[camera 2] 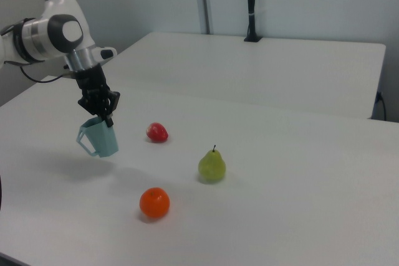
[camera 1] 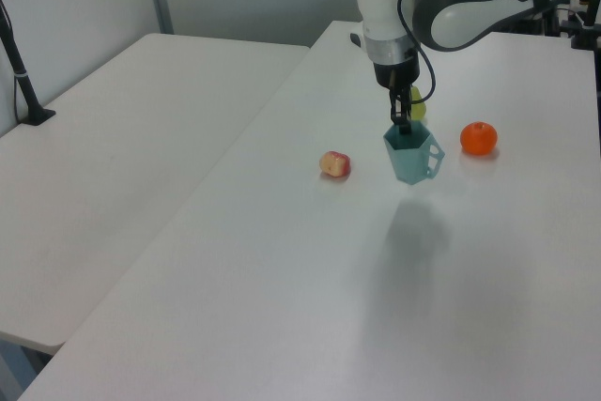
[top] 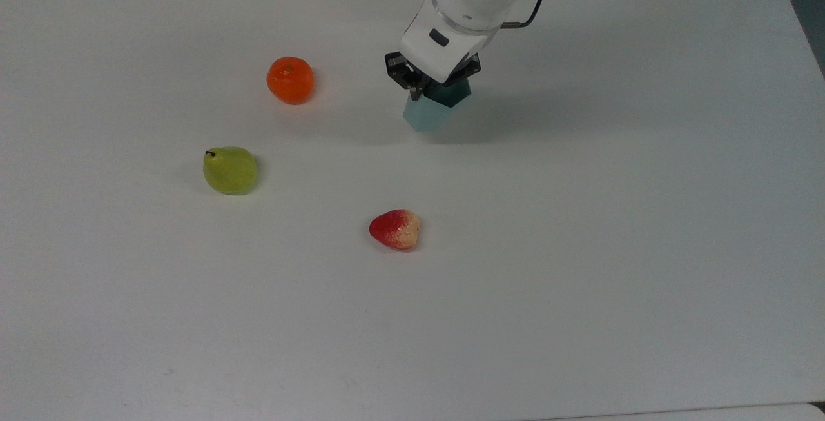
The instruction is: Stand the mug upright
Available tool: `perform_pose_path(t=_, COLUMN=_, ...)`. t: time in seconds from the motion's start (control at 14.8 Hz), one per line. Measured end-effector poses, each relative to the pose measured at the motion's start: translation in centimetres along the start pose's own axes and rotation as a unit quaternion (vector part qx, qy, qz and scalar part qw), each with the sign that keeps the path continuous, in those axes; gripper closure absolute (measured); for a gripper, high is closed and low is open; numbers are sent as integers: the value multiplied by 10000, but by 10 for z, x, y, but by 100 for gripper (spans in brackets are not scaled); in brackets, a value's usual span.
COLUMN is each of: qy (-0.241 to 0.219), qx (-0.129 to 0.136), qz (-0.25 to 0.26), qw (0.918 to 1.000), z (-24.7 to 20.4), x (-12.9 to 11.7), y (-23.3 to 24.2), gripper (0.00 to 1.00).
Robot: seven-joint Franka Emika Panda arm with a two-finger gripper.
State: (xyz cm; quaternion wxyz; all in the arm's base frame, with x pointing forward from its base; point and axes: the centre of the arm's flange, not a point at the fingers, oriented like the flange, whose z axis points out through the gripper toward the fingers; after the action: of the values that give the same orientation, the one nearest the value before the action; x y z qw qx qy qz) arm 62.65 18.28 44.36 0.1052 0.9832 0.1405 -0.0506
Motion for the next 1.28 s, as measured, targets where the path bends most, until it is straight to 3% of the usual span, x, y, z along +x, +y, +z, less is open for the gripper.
perform_pose_path(t=0.2, qy=253, qx=300, qz=-748, qw=9964, z=27, x=5, y=-7, gripper=96)
perform_pose_path(t=0.41, qy=424, qx=781, qz=-1530, qw=9842, z=55, x=6, y=-3, gripper=96)
perform_pose_path(t=0.54, qy=477, qx=977, qz=-1736, qw=9788, z=59, x=6, y=10, gripper=96)
perform_pose_path(t=0.61, qy=487, qx=1006, qz=-1743, qw=9783, z=60, x=6, y=15, gripper=90)
perform_pose_path(t=0.74, qy=492, qx=1021, qz=-1695, qw=9790, z=61, x=5, y=22, gripper=70)
perform_pose_path(t=1.01, qy=490, qx=1020, qz=-1657, qw=9797, z=54, x=3, y=28, gripper=29)
perform_pose_path(t=1.15, qy=462, qx=1028, qz=-1312, qw=9849, z=37, x=-1, y=43, gripper=3)
perform_pose_path(t=1.28, qy=525, qx=853, qz=-633, qw=9930, z=13, x=-7, y=62, gripper=0)
